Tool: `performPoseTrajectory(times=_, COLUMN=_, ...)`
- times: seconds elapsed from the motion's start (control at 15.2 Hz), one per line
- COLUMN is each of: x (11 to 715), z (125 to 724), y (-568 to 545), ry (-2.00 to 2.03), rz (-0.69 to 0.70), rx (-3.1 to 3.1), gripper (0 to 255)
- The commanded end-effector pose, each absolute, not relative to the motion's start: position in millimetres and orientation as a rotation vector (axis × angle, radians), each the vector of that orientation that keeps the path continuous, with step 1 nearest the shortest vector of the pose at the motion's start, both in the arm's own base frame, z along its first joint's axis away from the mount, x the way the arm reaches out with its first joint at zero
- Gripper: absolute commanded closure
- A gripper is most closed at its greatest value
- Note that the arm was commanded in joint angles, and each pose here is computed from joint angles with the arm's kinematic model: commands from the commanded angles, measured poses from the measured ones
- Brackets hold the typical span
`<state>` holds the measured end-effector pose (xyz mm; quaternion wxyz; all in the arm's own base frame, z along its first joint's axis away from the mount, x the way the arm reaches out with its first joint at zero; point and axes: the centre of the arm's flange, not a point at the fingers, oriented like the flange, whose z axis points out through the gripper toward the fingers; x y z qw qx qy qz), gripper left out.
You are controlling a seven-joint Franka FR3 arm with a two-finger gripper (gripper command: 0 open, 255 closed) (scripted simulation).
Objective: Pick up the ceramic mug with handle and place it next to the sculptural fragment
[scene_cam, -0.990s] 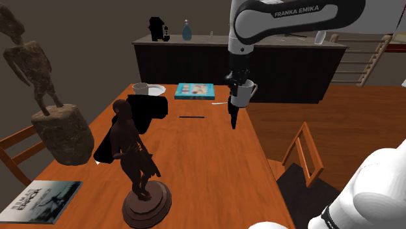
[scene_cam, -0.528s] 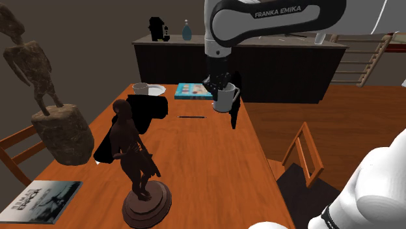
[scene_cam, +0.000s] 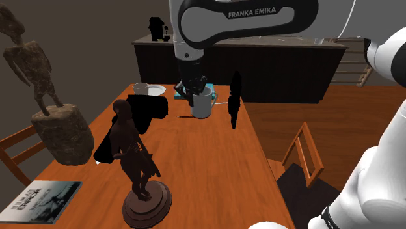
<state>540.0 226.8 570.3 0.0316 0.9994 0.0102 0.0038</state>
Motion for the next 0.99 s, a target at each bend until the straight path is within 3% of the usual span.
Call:
performPoseTrajectory(times=0.0, x=545, z=570, y=253, ry=0.029, rz=0.012, rx=3.079, gripper=255)
performPoseTrajectory(times=0.4, x=561, z=571, y=330, ry=0.029, rz=0.012, rx=3.079, gripper=255)
performPoseTrajectory(times=0.92, x=561, z=528, y=330, ry=0.029, rz=0.012, rx=3.079, gripper=255)
